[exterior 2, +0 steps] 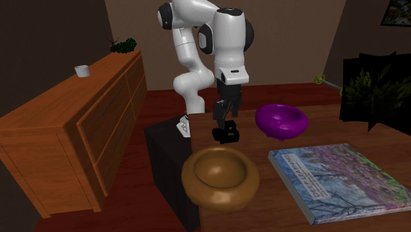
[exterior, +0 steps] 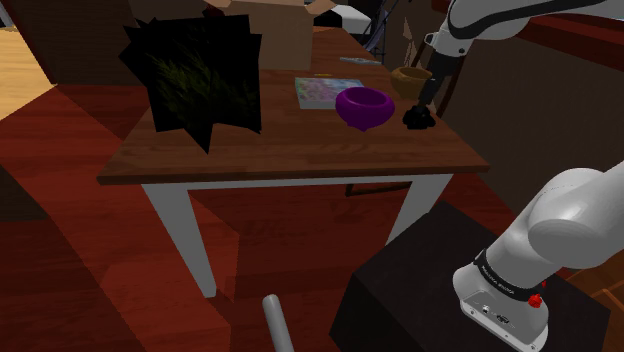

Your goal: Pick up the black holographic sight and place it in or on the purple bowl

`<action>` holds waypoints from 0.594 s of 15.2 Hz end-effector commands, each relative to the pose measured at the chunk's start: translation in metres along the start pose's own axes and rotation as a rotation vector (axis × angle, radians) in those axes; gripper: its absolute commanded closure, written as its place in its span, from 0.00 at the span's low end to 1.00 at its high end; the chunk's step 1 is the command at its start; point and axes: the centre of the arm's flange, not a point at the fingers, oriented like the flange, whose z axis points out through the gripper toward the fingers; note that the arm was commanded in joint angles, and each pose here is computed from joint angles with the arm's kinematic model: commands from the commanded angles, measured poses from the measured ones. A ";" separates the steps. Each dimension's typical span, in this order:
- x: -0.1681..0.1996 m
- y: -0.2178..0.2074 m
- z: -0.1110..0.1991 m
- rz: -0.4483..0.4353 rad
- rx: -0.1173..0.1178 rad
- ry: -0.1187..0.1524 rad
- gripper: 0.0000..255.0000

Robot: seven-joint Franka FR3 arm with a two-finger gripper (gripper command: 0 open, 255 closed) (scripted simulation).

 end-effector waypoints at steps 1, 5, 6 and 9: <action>0.000 0.000 0.000 0.000 0.000 0.000 0.00; 0.000 0.000 0.000 0.000 0.000 0.000 1.00; 0.000 0.000 0.000 0.000 0.000 0.000 1.00; 0.000 0.000 0.000 0.000 0.000 0.000 1.00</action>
